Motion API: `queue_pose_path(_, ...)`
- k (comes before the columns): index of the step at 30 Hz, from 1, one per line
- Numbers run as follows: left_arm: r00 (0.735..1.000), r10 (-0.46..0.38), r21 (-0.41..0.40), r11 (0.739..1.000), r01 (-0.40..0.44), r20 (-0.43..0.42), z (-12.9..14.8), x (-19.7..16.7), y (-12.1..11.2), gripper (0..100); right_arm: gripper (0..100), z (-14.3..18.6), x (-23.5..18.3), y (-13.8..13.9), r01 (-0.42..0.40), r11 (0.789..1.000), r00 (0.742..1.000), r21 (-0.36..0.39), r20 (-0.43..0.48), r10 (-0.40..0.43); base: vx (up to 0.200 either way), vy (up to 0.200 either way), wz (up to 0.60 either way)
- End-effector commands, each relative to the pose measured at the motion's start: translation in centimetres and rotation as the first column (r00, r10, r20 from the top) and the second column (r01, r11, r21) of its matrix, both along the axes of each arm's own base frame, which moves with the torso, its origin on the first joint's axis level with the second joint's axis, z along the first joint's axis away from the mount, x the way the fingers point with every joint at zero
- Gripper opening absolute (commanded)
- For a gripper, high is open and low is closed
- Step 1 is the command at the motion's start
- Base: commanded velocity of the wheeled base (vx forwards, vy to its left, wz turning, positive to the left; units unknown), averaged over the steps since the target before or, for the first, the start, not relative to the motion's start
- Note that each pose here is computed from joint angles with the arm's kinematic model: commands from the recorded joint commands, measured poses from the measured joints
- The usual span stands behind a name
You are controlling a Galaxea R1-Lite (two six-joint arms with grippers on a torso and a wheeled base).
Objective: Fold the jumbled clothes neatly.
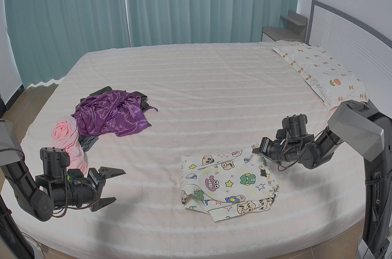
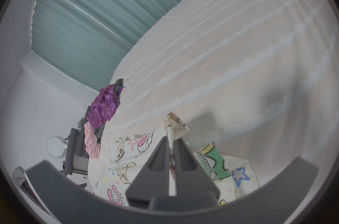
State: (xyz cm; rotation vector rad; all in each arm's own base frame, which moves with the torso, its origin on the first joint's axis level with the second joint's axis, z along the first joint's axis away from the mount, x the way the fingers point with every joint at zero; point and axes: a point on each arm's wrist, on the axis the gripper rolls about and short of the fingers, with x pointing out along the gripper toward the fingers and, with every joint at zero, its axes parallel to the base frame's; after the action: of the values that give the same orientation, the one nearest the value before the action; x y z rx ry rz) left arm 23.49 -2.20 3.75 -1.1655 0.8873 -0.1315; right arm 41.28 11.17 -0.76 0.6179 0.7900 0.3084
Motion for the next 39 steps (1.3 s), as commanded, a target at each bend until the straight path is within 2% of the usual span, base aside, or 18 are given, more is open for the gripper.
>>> queue_pose_path(1,1.000,0.000,-0.001,1.000,0.000,-0.001,0.0,0.0,0.0,100,100,0.2,-0.2,0.2,-0.005,1.000,1.000,0.002,0.017,0.005,0.000,0.000,0.00)
queue_pose_path(7,1.000,0.000,-0.001,1.000,0.000,0.000,0.0,0.0,0.0,100,100,1.3,-0.8,-0.5,0.014,1.000,0.998,0.011,0.068,-0.014,0.000,0.000,0.00)
queue_pose_path(8,1.000,0.000,-0.001,1.000,0.000,0.000,0.0,0.0,0.0,100,100,2.1,-1.4,-1.5,0.032,0.999,0.995,0.018,0.090,-0.034,0.000,0.000,0.00)
queue_pose_path(12,1.000,-0.001,-0.002,1.000,0.001,0.000,0.0,0.0,0.0,100,100,2.7,-3.7,-2.2,0.026,1.000,0.997,0.014,0.077,-0.027,0.000,0.000,0.00)
queue_pose_path(14,1.000,-0.002,-0.001,1.000,0.002,0.001,0.0,0.0,0.0,100,100,2.7,-6.9,-2.5,-0.017,1.000,0.998,0.002,0.058,0.017,0.000,0.000,0.00)
queue_pose_path(17,1.000,-0.002,-0.001,1.000,0.002,0.002,0.0,0.0,0.0,100,100,2.1,-9.8,-2.4,-0.097,0.995,0.993,-0.019,0.059,0.098,0.000,0.000,0.00)
queue_pose_path(19,1.000,-0.002,-0.001,1.000,0.002,0.002,0.0,0.0,0.0,100,100,2.0,-10.3,-2.4,-0.110,0.994,0.992,-0.022,0.061,0.111,0.000,0.000,0.00)
queue_pose_path(20,1.000,-0.001,0.000,1.000,0.001,0.001,0.0,0.0,0.0,100,100,1.3,-11.9,-2.3,-0.136,0.990,0.989,-0.030,0.054,0.137,0.000,0.000,0.00)
queue_pose_path(35,1.000,-0.002,-0.001,1.000,0.002,-0.001,0.0,0.0,0.0,100,100,-0.4,-14.0,0.0,-0.232,0.971,0.973,-0.049,-0.001,0.232,0.000,0.000,0.00)
queue_pose_path(36,1.000,-0.002,-0.001,1.000,0.002,0.001,0.0,0.0,0.0,100,0,-0.8,-13.7,0.2,-0.233,0.971,0.972,-0.050,-0.007,0.233,0.000,0.000,0.00)
queue_pose_path(39,1.000,0.000,-0.001,1.000,0.000,0.000,0.0,0.0,0.0,100,0,-1.1,-13.7,0.1,-0.230,0.972,0.973,-0.054,-0.009,0.230,0.000,0.000,0.00)
